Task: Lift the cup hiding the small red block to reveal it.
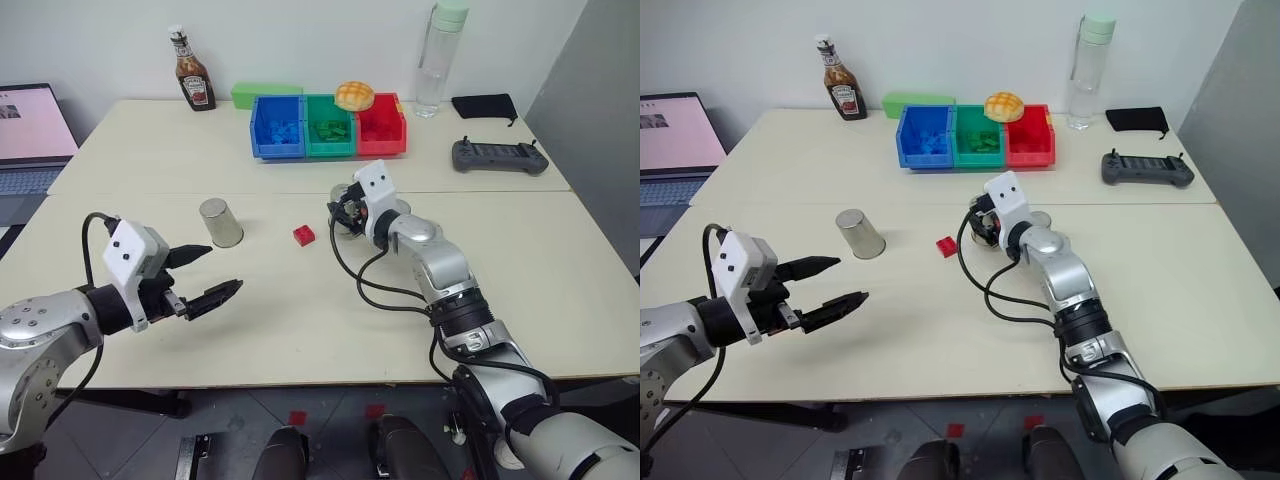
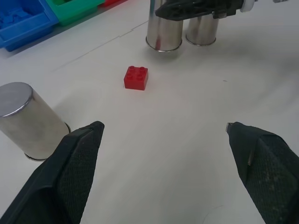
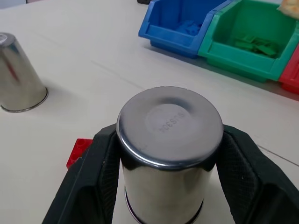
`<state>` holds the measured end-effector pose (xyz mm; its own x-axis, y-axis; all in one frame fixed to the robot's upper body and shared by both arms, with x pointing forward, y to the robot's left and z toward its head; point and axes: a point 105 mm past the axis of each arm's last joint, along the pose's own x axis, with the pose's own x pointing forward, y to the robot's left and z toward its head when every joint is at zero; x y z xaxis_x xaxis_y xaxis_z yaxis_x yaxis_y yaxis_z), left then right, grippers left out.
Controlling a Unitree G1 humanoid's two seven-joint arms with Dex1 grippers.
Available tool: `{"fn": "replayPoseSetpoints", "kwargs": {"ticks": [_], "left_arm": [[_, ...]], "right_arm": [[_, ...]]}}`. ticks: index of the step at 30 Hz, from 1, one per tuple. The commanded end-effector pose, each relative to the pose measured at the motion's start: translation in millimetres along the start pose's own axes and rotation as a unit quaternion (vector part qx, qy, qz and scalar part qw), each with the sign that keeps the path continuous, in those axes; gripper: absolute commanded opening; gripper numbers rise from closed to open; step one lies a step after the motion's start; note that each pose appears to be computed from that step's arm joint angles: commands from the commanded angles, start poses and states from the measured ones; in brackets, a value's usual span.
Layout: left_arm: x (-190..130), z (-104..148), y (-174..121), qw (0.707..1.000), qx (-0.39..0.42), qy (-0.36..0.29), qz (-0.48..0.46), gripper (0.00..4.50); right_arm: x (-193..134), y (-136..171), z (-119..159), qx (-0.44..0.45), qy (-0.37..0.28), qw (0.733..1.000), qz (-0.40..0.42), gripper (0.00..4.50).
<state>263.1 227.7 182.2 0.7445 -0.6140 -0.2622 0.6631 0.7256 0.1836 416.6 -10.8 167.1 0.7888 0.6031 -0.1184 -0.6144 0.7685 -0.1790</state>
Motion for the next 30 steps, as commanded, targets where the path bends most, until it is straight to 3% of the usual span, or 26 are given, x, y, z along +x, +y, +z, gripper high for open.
{"fn": "replayPoseSetpoints", "kwargs": {"ticks": [1, 3, 9, 15, 23, 30], "left_arm": [[0.2, 7.9, -0.1, 1.000, 0.018, -0.012, -0.001, 4.50], [0.7, 7.7, -0.2, 1.000, 0.018, -0.012, -0.002, 4.50], [1.1, 7.3, 0.1, 1.000, 0.018, -0.012, -0.001, 4.50], [0.3, 5.9, 0.5, 1.000, 0.018, -0.012, 0.001, 4.50], [3.6, 3.1, 6.6, 1.000, 0.025, 0.003, 0.016, 4.50], [-6.9, 3.2, 21.3, 0.998, 0.032, 0.018, 0.053, 4.50]], "right_arm": [[1.6, 0.0, -2.7, -0.011, 0.001, 1.000, -0.001, 2.57], [2.7, -1.2, -6.6, -0.012, 0.006, 1.000, -0.004, 3.27], [3.6, -4.0, -7.2, 0.008, 0.003, 1.000, -0.006, 4.47], [-7.8, -6.8, 36.8, 0.012, -0.072, 0.997, 0.001, 4.47], [-53.8, -3.1, 82.7, -0.034, -0.142, 0.989, 0.035, 4.47], [-112.3, 0.6, 53.4, -0.069, -0.042, 0.988, 0.132, 4.47]]}}
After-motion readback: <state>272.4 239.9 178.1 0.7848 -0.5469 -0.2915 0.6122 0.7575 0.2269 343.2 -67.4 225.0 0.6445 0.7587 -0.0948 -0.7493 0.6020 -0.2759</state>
